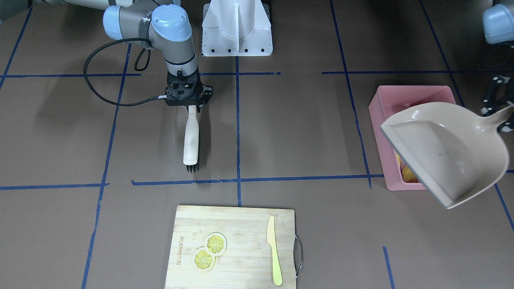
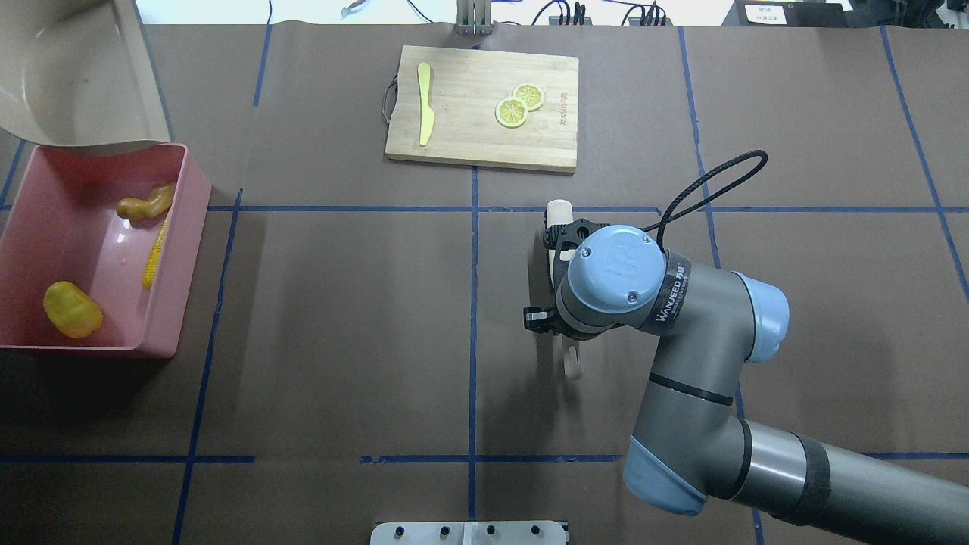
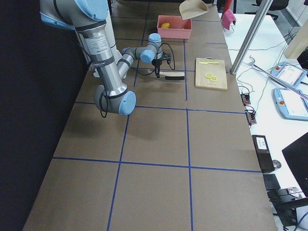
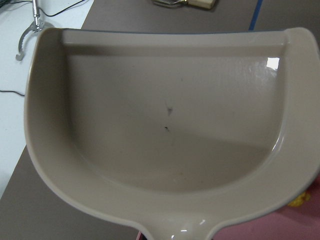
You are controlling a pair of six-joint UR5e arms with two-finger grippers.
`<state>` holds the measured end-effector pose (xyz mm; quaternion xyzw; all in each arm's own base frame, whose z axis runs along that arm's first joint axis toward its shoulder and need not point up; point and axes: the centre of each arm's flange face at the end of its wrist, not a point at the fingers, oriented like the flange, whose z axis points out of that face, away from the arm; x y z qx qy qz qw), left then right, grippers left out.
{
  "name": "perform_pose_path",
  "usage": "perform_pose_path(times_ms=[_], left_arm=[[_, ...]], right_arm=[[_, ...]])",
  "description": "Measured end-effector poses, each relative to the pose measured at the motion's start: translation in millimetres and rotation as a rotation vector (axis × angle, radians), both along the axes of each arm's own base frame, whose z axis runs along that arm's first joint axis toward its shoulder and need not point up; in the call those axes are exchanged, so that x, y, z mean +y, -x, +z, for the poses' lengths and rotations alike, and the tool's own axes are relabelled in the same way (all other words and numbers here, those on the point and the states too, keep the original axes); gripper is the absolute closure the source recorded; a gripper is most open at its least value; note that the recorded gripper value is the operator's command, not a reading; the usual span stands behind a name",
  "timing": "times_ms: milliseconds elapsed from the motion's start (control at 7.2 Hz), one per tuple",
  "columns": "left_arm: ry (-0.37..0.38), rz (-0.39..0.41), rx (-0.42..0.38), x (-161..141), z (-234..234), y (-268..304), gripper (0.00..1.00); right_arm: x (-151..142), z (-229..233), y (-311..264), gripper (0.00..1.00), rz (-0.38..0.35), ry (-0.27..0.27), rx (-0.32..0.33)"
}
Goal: Sweep and dump trash into bin
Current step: 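Bring the empty dustpan back to the table centre with the left gripper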
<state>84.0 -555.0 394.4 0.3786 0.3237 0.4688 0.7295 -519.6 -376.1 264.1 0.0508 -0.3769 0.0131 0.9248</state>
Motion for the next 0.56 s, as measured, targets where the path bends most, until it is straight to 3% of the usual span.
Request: perform_pose_path(times_ms=[278,556], left_arm=[[0.008,0.09,0.013,10.9,-24.7,-78.3,1.0],[-0.032,0.175,0.002,28.7,-52.5,-158.0,1.0]], right_arm=[[0.1,-4.3,-5.6,1.0,0.003,-0.004,-0.01],[1.1,-5.5,-5.7,1.0,0.001,-0.005,-0.013]])
